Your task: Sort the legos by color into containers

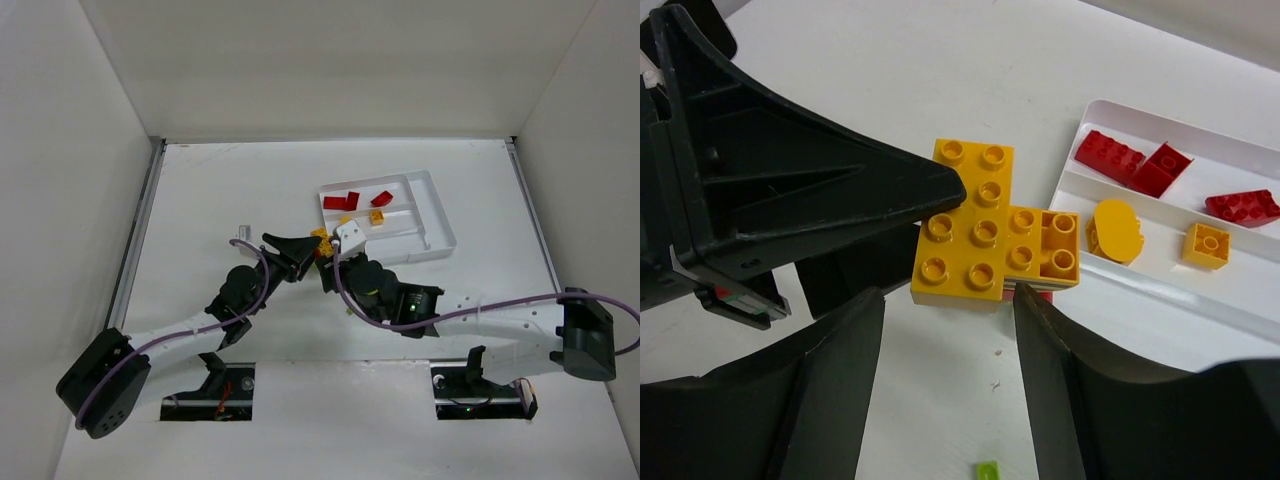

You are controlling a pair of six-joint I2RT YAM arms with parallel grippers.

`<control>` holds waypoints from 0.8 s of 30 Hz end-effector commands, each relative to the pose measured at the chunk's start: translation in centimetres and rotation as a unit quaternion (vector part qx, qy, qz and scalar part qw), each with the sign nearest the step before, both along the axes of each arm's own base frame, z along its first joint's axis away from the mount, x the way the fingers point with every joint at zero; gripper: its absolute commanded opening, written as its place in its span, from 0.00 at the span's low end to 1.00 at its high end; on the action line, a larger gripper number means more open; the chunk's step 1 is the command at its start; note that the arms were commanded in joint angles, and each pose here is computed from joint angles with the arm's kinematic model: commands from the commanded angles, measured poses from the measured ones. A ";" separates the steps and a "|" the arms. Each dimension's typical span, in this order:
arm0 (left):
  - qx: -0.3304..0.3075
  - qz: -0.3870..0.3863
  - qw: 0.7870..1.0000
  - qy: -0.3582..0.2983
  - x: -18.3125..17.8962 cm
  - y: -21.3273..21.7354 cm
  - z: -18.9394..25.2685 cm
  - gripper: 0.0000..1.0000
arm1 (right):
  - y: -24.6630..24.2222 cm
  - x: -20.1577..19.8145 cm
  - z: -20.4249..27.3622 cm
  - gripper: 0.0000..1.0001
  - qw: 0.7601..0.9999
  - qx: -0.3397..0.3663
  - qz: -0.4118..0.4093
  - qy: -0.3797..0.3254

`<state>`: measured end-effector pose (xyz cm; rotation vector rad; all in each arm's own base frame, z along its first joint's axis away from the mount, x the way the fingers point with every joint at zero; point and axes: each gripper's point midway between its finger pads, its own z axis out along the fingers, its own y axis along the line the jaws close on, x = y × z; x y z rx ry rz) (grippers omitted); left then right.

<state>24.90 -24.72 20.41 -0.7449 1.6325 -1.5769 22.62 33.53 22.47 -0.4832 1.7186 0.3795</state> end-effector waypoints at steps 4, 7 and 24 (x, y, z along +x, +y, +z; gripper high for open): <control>-0.034 0.002 0.998 -0.044 0.0 -0.3 3.7 0.26 | 1.0 0.6 3.9 0.56 0.998 0.054 -0.009 -0.028; -0.032 0.000 0.998 -0.045 -0.1 -0.4 3.7 0.26 | 1.3 0.7 3.6 0.51 0.998 0.053 -0.009 -0.026; -0.031 -0.001 0.998 -0.047 -0.2 -0.5 3.7 0.28 | 0.7 1.8 2.8 0.27 0.996 0.082 -0.029 -0.011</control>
